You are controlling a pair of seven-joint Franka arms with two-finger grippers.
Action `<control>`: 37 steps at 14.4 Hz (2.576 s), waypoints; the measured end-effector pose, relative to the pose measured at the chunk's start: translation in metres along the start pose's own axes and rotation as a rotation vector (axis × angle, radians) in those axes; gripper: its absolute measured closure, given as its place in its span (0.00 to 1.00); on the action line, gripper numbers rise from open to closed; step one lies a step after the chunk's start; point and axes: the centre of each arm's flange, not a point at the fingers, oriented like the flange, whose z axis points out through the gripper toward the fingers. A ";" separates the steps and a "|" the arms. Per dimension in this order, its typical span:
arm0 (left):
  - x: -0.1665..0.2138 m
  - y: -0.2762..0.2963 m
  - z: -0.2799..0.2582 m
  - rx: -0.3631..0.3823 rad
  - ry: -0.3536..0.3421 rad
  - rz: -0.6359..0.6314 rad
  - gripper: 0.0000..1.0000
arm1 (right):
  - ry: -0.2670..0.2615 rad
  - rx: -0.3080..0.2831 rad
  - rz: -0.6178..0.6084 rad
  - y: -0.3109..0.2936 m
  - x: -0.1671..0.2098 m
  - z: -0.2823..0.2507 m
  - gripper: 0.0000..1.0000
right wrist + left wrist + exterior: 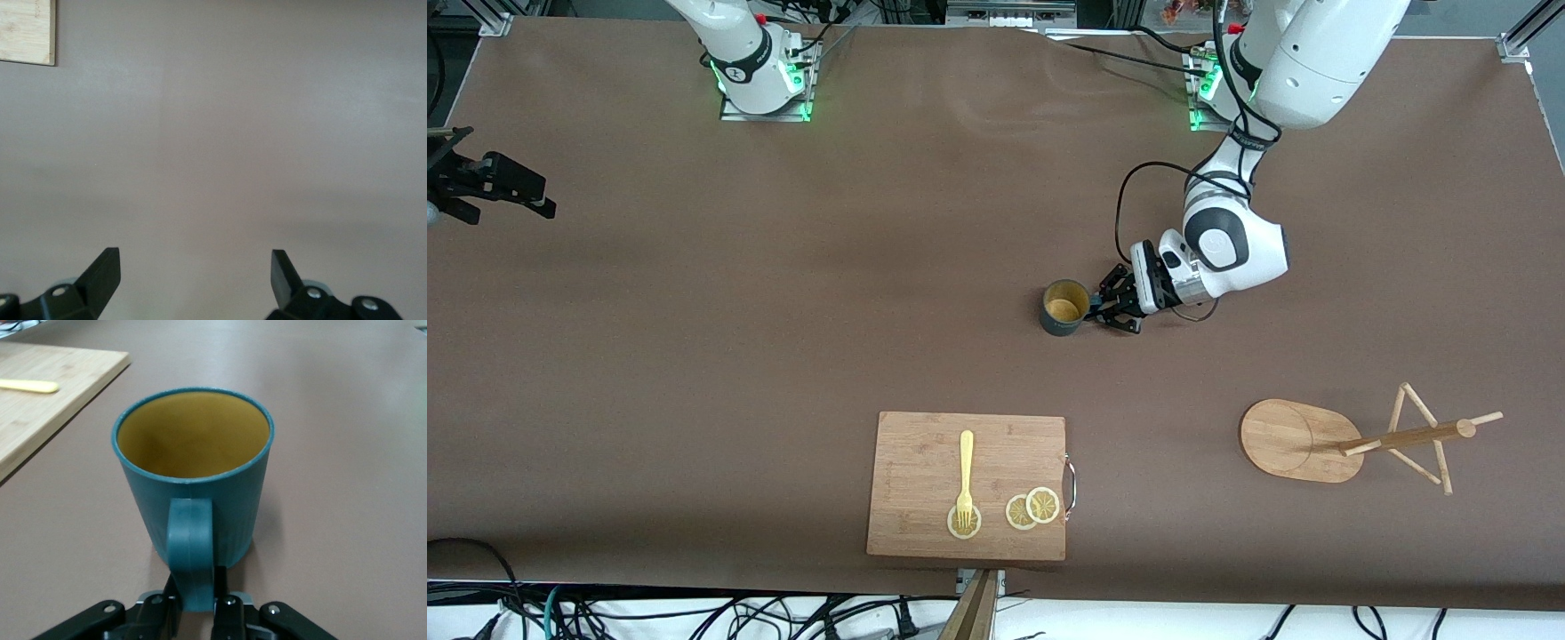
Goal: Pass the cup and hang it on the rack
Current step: 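Lift the mug by its handle with the left gripper toward the rack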
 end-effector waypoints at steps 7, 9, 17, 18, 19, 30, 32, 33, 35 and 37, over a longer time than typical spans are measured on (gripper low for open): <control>0.028 -0.012 -0.023 0.035 0.030 -0.340 0.79 | -0.002 0.000 0.003 0.001 0.000 0.001 0.00; 0.043 -0.014 -0.043 0.030 0.017 -0.437 0.79 | -0.003 0.001 0.004 0.001 0.000 0.001 0.00; 0.052 -0.041 -0.185 -0.155 -0.103 -0.603 0.79 | -0.005 0.001 0.001 0.000 0.001 0.002 0.00; 0.051 -0.039 -0.202 -0.184 -0.123 -0.634 0.79 | -0.004 0.001 0.000 -0.001 0.001 0.002 0.00; 0.051 -0.037 -0.219 -0.210 -0.145 -0.666 0.79 | -0.004 0.001 0.000 -0.001 0.001 0.002 0.00; -0.008 -0.009 -0.374 -0.282 -0.197 -1.153 0.79 | -0.004 0.000 -0.013 -0.008 0.003 0.002 0.00; -0.016 -0.012 -0.395 -0.242 -0.183 -1.261 0.79 | -0.004 0.000 -0.013 -0.008 0.003 0.002 0.00; -0.018 -0.014 -0.405 -0.226 -0.173 -1.315 0.79 | -0.004 0.000 -0.012 -0.008 0.003 0.002 0.00; -0.015 -0.020 -0.422 -0.208 -0.138 -1.415 0.79 | -0.004 0.000 -0.011 -0.007 0.003 0.002 0.00; -0.009 -0.027 -0.433 -0.201 -0.070 -1.507 0.79 | -0.005 0.001 -0.005 -0.004 0.002 0.002 0.00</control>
